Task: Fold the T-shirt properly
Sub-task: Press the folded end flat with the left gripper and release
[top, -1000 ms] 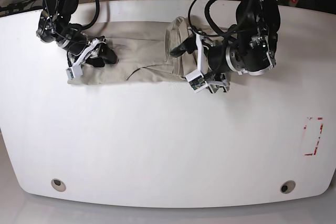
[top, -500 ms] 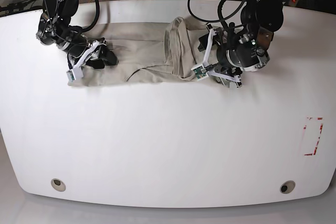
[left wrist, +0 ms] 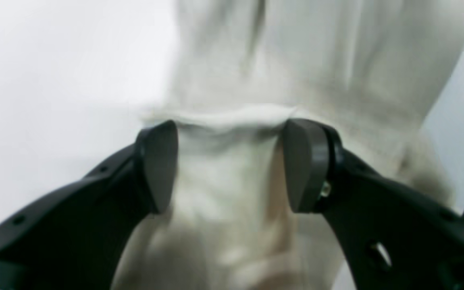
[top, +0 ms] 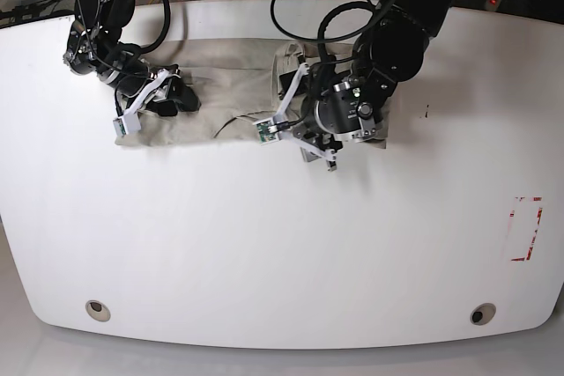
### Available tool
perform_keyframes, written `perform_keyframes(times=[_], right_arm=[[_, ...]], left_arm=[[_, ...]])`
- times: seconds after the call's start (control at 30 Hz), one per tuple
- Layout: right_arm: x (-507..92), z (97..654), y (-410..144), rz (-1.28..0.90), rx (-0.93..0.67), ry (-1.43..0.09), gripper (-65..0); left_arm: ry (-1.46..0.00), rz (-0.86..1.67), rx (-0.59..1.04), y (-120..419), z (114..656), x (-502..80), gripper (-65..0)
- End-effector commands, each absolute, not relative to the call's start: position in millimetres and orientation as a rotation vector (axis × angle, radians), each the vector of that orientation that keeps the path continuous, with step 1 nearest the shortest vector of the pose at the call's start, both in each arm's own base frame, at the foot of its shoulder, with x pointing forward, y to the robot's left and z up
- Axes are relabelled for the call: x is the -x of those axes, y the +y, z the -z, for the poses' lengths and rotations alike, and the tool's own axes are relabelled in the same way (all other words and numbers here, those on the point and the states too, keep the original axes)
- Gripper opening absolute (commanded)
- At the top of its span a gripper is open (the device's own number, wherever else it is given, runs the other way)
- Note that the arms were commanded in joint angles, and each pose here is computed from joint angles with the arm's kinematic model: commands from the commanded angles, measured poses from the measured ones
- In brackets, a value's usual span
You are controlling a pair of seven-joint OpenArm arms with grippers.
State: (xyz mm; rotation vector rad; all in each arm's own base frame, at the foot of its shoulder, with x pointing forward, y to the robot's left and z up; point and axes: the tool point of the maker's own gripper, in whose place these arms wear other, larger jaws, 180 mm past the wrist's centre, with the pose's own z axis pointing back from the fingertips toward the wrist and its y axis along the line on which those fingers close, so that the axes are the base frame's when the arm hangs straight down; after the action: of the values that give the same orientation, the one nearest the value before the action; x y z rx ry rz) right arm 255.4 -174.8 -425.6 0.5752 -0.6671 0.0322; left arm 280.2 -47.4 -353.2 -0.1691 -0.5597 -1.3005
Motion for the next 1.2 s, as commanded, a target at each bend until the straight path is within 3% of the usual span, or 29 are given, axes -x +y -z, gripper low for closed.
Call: perform_keyframes(times=[0.0, 0.27, 0.43, 0.63, 0.77, 0.9, 1.17], right_arm=[[-237.8, 442.9, -175.1, -0.049, -0.533, -0.561, -32.3], [-239.8, 442.0, -173.3, -0.048, -0.537, -0.566, -32.3], [-241.1, 441.3, -173.3, -0.049, -0.537, -0.569, -32.3], [-241.1, 441.3, -173.3, -0.049, -0.537, -0.569, -32.3], [-241.4, 441.2, -172.7, -0.048, -0.539, -0.57, -32.3], [-242.3, 440.6, -173.2, -0.047, -0.538, -0.574, -32.3], [-241.6, 441.0, -173.2, -0.046, -0.538, -0.572, -32.3]], left_arm=[[-0.65, 1.324, 0.199, -71.9, 328.2, -289.3, -27.4], [-0.746, 1.365, 0.22, -103.2, 295.4, -295.3, -27.4], [-0.788, 1.344, 0.088, -65.3, 276.0, -308.6, -27.4], [-0.683, 1.241, -0.012, 6.5, 303.5, -312.3, -27.4], [-0.621, 1.21, -0.049, 38.0, 319.6, -308.7, -32.9], [-0.573, 1.204, -0.011, 44.7, 341.8, -300.5, -38.6], [-0.471, 1.28, 0.066, 23.6, 379.3, -283.0, -40.6]])
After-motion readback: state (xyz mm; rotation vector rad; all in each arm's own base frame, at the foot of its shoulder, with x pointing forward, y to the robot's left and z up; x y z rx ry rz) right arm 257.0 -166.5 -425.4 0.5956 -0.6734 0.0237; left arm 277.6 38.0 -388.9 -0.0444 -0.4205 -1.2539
